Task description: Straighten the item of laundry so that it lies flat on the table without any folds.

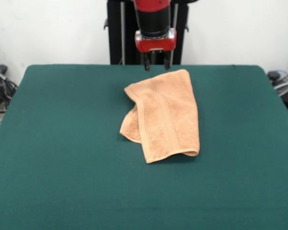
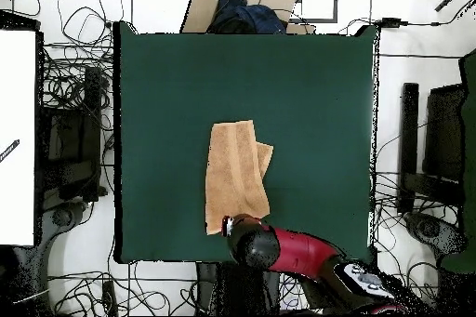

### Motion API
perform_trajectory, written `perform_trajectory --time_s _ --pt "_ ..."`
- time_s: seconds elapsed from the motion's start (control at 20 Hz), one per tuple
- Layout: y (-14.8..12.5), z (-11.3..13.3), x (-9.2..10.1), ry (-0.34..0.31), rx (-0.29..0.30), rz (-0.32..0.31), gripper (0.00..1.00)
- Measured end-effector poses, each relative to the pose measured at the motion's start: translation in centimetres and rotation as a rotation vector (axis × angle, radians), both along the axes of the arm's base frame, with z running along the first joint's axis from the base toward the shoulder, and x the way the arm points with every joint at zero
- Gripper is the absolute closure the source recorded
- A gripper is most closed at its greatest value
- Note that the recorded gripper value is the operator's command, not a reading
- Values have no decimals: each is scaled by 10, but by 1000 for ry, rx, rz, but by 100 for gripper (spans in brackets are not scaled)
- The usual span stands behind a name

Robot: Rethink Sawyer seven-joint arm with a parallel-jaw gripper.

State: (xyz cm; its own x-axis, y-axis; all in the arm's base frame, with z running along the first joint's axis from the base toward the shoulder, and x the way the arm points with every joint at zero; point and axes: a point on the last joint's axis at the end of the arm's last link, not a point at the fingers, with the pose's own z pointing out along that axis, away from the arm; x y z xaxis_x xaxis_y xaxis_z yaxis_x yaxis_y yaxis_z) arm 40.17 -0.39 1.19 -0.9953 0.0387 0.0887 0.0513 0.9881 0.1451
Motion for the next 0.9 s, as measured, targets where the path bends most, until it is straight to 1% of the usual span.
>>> perform_trajectory --time_s 0.2,0.4,0.7,0.9 --pt "-1 3 2 -8 -5 3 0" --pt "-5 11 8 -16 -18 9 0" --pt "-7 19 9 19 -20 20 0" --pt "-5 21 9 26 -14 24 0"
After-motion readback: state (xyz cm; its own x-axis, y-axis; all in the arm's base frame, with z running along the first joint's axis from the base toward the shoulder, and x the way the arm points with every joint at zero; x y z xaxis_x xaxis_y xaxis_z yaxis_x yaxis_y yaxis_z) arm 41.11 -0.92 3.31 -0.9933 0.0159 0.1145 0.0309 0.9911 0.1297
